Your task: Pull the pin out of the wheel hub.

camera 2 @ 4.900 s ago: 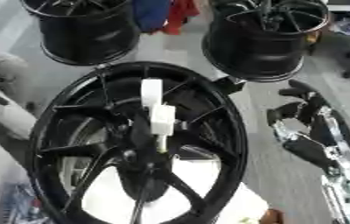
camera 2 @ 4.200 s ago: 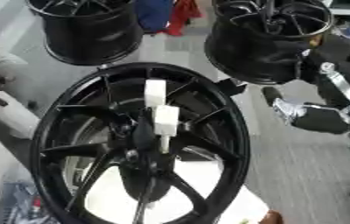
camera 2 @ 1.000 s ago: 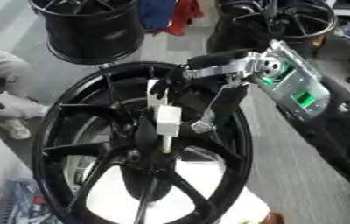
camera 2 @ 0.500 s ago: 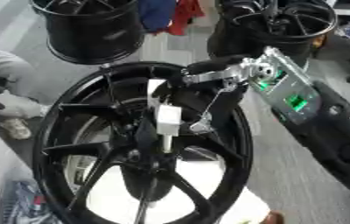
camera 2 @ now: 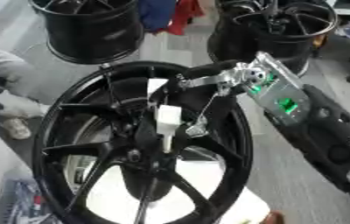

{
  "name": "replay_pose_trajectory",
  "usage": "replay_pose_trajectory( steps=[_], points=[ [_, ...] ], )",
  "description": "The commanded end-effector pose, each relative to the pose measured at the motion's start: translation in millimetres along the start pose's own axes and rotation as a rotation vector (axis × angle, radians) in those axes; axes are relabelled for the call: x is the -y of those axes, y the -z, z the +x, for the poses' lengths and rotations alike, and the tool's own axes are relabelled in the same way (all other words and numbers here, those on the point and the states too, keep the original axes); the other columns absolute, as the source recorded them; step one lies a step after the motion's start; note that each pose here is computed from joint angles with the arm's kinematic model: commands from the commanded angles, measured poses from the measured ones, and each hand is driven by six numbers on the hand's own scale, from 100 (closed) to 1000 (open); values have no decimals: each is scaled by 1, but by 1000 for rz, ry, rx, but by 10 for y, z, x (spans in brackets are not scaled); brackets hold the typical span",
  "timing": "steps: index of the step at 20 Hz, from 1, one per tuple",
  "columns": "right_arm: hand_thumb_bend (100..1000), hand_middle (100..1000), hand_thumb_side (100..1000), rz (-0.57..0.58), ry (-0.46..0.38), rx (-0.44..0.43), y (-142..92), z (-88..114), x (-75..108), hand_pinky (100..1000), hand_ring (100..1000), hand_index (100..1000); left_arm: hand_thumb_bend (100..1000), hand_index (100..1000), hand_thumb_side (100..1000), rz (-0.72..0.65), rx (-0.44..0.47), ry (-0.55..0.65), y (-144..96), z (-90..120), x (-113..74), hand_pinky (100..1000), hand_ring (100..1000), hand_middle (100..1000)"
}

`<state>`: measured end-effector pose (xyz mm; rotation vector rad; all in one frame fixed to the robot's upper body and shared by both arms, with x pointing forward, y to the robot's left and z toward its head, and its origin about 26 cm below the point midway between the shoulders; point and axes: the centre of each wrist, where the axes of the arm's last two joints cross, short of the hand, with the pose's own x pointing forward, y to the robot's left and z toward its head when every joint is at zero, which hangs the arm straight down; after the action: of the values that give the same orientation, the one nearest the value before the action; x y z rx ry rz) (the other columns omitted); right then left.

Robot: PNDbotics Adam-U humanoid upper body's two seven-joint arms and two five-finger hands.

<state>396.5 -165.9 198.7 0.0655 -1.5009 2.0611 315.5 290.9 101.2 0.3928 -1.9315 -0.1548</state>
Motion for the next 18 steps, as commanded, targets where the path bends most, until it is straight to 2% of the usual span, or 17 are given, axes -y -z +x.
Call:
replay_pose_trajectory(
  steps=[1, 12, 18],
  points=[
    [307, 811, 324, 0, -18, -4, -17, 5, 51, 780, 790, 957, 224, 782, 600, -2, 36, 6, 49, 85, -25, 449, 612, 638],
    [294, 789, 321, 4, -26, 3, 27, 17, 57, 719, 743, 948, 223, 782, 600, -1, 36, 6, 48, 84, -24, 449, 612, 638],
    [278, 752, 311, -9, -40, 9, 48, 52, 75, 636, 654, 924, 224, 782, 600, -2, 35, 5, 48, 84, -24, 449, 612, 638]
  ],
)
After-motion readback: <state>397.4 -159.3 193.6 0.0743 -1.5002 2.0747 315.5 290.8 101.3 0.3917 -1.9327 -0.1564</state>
